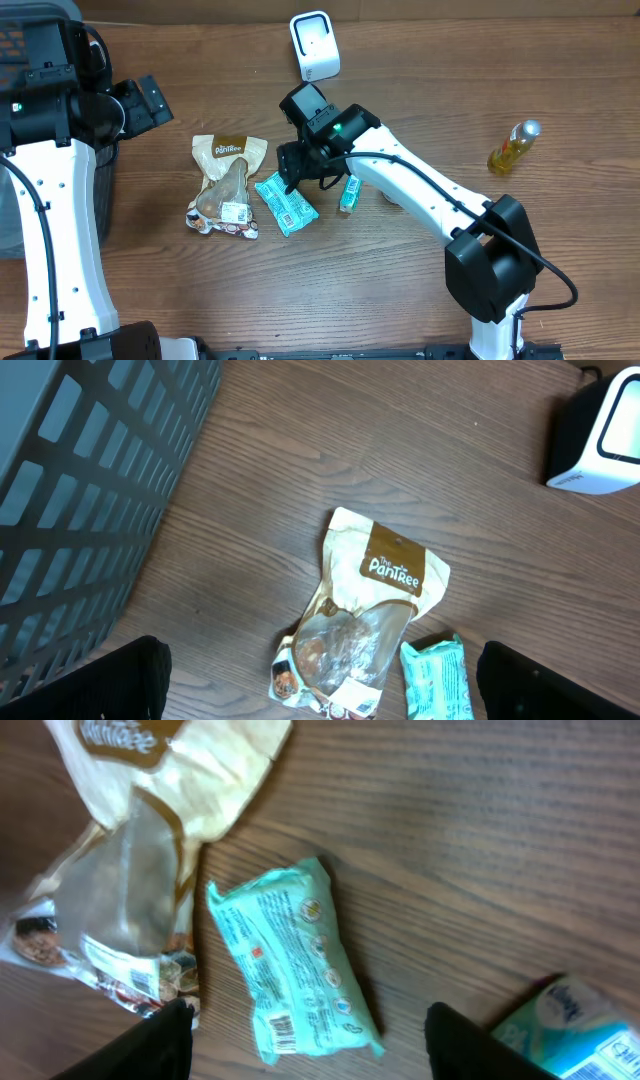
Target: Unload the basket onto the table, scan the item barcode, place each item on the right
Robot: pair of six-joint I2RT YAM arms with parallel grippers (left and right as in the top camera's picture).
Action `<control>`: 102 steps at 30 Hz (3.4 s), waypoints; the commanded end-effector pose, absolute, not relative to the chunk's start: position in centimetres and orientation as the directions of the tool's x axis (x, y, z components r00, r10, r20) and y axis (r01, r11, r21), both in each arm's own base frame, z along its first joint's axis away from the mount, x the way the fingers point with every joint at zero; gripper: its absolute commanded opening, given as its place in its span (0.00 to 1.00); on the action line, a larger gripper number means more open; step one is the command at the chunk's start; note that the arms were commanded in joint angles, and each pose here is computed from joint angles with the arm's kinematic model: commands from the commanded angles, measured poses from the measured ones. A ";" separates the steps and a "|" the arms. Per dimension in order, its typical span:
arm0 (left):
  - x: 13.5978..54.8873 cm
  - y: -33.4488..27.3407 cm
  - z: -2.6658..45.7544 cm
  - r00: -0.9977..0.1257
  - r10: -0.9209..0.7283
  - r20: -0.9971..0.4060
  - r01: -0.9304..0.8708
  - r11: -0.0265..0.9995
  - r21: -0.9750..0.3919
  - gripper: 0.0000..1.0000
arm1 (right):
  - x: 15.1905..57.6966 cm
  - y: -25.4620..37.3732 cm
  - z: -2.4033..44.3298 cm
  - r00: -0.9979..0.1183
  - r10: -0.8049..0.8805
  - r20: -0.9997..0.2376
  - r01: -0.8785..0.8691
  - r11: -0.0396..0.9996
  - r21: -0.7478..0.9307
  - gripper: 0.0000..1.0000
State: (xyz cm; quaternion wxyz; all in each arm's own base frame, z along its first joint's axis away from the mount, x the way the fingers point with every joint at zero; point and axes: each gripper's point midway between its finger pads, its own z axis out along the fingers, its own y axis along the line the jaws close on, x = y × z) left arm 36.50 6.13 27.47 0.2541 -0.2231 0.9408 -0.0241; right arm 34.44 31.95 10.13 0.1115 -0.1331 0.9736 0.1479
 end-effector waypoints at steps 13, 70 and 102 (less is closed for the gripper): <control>36.6 6.2 27.6 -0.774 -0.422 -0.472 -0.399 0.904 -0.154 1.00 | 33.9 30.8 3.7 -0.957 -0.233 -0.171 -0.262 0.949 0.173 0.05; 36.6 6.2 27.6 -0.774 -0.422 -0.472 -0.399 0.904 -0.154 1.00 | 35.2 21.2 9.6 -0.986 0.106 -0.129 0.106 0.994 0.010 1.00; 36.6 6.2 27.6 -0.774 -0.422 -0.472 -0.399 0.904 -0.154 1.00 | 36.1 12.1 10.4 -0.797 0.604 0.020 0.602 0.791 0.112 1.00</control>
